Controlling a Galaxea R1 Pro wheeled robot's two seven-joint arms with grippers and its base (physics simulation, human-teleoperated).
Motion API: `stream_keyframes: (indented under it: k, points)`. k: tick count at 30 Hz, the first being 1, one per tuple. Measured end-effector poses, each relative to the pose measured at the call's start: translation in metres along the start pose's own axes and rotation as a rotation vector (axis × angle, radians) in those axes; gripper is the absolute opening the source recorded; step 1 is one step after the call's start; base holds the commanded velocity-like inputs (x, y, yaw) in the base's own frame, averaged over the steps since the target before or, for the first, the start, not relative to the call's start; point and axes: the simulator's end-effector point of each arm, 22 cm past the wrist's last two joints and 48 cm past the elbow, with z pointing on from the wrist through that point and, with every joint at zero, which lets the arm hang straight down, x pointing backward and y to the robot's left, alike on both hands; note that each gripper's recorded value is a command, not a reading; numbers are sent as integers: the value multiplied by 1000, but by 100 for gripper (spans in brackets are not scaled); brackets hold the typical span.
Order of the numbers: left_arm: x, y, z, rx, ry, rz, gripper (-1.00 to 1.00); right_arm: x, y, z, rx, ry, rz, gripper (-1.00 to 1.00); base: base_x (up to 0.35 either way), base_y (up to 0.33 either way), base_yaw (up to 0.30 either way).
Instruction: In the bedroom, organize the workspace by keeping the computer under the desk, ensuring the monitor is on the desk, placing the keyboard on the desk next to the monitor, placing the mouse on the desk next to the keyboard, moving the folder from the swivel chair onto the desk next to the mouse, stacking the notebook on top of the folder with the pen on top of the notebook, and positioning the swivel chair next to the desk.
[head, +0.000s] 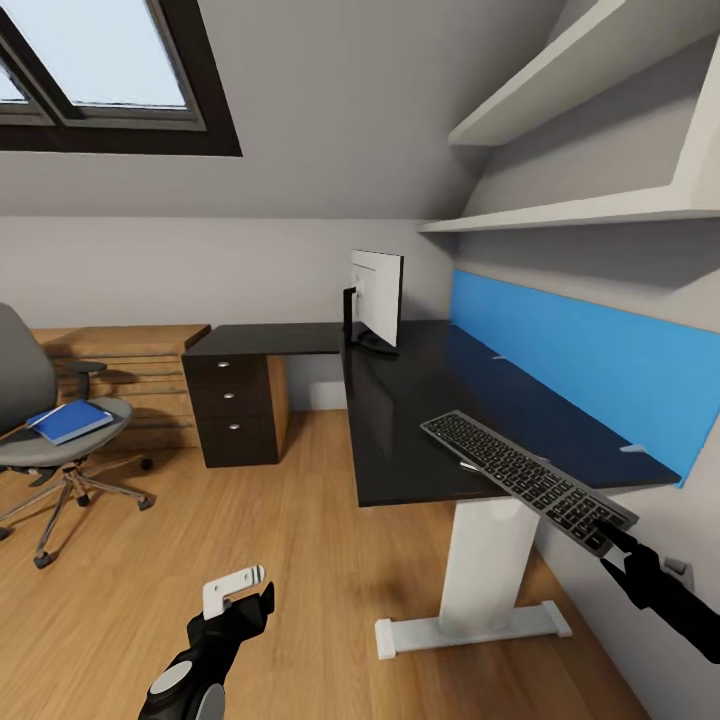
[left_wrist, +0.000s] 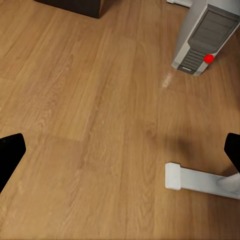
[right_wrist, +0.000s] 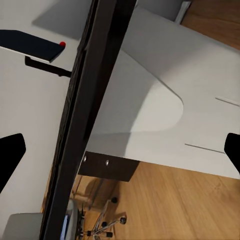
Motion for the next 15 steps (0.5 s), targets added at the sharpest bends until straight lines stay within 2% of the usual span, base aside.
stream_keyframes:
  k: [15]
  points:
    - [-18,-5,-8,0,1,0,100,-7,19,0,0,0,0,100,1,1,0]
